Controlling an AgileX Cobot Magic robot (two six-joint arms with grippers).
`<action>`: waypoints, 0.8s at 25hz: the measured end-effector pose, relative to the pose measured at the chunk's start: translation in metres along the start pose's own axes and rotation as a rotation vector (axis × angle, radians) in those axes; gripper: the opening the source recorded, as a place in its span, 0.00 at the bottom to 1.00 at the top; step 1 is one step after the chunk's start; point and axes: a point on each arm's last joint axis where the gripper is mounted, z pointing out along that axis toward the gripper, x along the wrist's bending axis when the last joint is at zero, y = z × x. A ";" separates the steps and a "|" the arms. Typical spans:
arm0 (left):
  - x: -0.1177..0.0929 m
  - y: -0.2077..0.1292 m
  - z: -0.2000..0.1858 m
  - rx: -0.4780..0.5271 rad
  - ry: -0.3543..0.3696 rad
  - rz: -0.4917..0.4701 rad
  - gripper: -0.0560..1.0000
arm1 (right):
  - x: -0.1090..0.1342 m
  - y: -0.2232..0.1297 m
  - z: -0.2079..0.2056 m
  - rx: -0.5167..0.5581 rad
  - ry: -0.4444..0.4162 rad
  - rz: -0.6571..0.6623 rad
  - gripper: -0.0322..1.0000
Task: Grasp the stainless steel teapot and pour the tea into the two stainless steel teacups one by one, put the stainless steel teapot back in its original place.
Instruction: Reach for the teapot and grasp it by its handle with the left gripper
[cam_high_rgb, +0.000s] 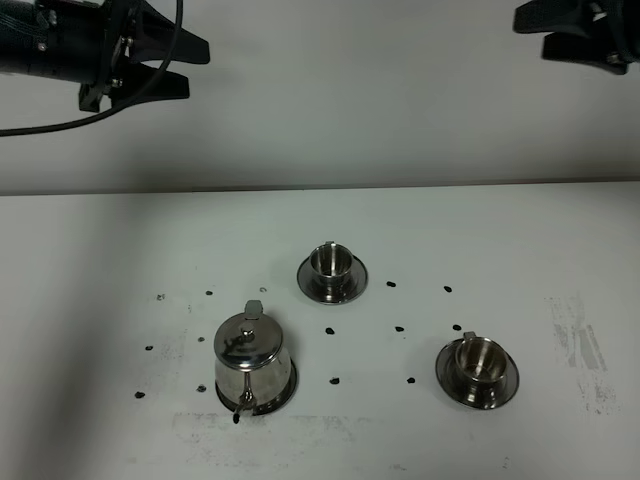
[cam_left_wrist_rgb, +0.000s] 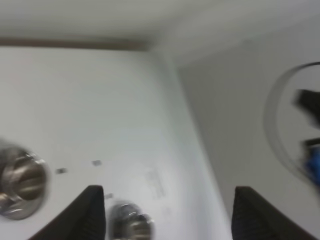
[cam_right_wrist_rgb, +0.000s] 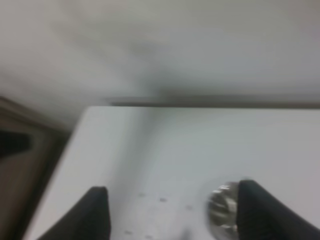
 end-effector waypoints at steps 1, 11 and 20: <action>-0.008 0.000 -0.007 -0.006 0.024 0.026 0.62 | 0.008 0.001 -0.014 -0.007 -0.026 -0.031 0.57; -0.066 -0.009 -0.063 -0.055 0.226 0.210 0.62 | 0.074 -0.007 -0.102 -0.055 -0.339 -0.251 0.57; -0.058 -0.035 -0.064 0.033 0.318 0.214 0.62 | 0.124 -0.031 -0.174 -0.168 -0.650 -0.329 0.57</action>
